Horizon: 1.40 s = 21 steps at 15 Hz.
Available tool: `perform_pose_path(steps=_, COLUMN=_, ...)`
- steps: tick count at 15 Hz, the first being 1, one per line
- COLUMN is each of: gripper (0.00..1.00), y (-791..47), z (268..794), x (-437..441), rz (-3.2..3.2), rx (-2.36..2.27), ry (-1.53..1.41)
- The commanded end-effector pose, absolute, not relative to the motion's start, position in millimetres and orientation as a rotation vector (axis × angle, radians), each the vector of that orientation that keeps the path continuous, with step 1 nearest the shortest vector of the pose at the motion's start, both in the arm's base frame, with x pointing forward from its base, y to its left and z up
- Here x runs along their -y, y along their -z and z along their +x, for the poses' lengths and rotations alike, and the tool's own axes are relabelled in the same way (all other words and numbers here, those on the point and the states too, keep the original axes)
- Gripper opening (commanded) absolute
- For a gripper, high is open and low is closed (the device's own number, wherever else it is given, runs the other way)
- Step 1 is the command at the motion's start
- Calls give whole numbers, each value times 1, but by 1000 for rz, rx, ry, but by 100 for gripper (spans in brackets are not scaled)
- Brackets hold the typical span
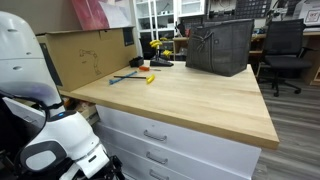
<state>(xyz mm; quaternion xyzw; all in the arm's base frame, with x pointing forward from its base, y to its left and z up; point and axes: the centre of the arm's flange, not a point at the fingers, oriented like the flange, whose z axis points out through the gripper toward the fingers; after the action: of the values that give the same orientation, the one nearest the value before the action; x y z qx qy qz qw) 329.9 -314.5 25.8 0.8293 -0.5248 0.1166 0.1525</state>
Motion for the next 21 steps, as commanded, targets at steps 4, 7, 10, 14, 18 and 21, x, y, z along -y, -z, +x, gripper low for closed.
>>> perform_pose_path(steps=4, gripper=100, y=-59, z=332, x=348, rz=2325, rx=1611, ry=-374)
perform_pose_path(steps=7, gripper=100, y=-64, z=338, x=354, rz=2303, rx=1621, ry=-413)
perform_pose_path(steps=10, gripper=100, y=-71, z=343, x=361, rz=2284, rx=1650, ry=-443)
perform_pose_path(steps=14, gripper=100, y=-64, z=343, x=362, rz=2289, rx=1639, ry=-438)
perform_pose_path(steps=18, gripper=100, y=-76, z=348, x=366, rz=2297, rx=1680, ry=-422)
perform_pose_path(steps=21, gripper=100, y=-76, z=348, x=366, rz=2298, rx=1680, ry=-420)
